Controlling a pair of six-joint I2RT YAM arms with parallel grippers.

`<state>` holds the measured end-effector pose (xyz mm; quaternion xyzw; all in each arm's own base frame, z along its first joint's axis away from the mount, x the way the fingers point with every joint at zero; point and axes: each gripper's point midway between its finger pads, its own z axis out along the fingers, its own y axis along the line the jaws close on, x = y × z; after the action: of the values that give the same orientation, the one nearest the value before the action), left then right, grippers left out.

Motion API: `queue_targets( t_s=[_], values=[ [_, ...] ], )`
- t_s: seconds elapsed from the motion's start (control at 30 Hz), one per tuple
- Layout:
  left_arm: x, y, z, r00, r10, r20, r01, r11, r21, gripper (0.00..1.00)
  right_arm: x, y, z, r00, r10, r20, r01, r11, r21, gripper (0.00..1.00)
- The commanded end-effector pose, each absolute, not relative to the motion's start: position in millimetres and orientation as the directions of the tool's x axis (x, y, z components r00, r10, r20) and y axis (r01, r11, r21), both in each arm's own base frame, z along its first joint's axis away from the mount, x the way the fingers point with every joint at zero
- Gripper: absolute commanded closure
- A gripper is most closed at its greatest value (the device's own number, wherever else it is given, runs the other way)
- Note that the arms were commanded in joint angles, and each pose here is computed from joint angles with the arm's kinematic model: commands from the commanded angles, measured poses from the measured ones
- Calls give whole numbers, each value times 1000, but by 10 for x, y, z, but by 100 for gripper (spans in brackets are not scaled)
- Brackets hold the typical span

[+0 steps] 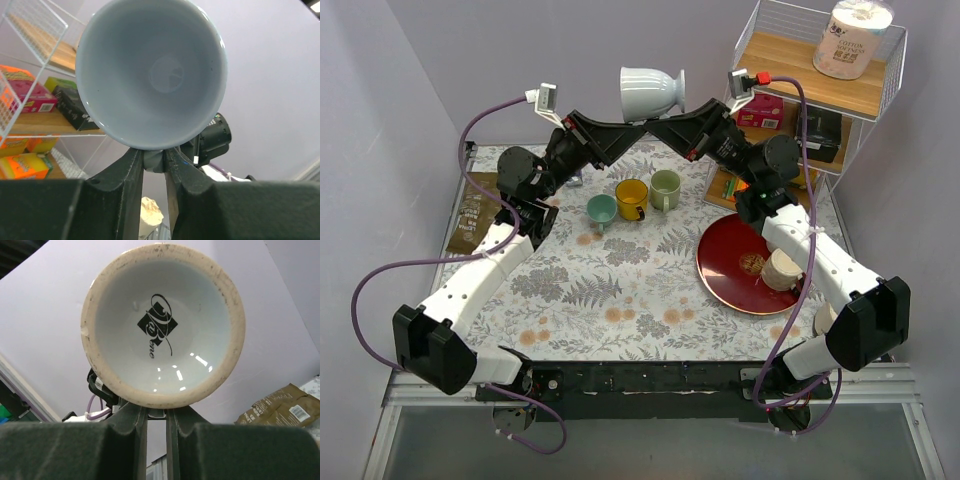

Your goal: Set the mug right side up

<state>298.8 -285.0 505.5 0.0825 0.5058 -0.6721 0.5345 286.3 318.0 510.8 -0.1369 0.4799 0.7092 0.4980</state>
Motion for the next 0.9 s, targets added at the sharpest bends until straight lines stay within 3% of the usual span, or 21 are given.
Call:
queue_targets(
  t_s=[0.0, 0.07, 0.1, 0.2, 0.37, 0.6, 0.73, 0.87],
  values=[
    [2986, -2705, 5270, -295, -662, -689, 810, 208, -548, 100, 2731, 3312, 4937, -506, 486, -713, -828, -41, 560, 87],
    [3044, -2649, 5246, -272, -672, -689, 791, 253, -558, 100, 2749, 3306, 4875, -515, 483, -708, -817, -28, 575, 71],
    [3051, -2626, 5219, -274, -669, -691, 776, 271, -570, 100, 2776, 3312, 4785, -529, 477, -702, -803, -14, 596, 57],
    [3131, -2531, 5142, -258, -673, -693, 720, 344, -602, 100, 2852, 3347, 4602, -569, 448, -690, -763, 27, 646, 42],
    [3234, -2349, 5048, -224, -671, -707, 620, 461, -634, 100, 2908, 3437, 4188, -679, 372, -633, -667, 49, 744, 37],
    [3408, -1997, 4493, -223, -596, -771, 369, 681, -633, 100, 2903, 3514, 3510, -827, 268, -495, -487, 98, 868, 35],
    [3450, -1692, 4251, -185, -540, -821, 220, 792, -570, 100, 2906, 3513, 3243, -862, 227, -453, -424, 167, 890, 35],
    [3496, -1198, 3846, -143, -463, -875, -40, 886, -463, 100, 2953, 3473, 3019, -871, 208, -446, -388, 266, 882, 34]
  ],
)
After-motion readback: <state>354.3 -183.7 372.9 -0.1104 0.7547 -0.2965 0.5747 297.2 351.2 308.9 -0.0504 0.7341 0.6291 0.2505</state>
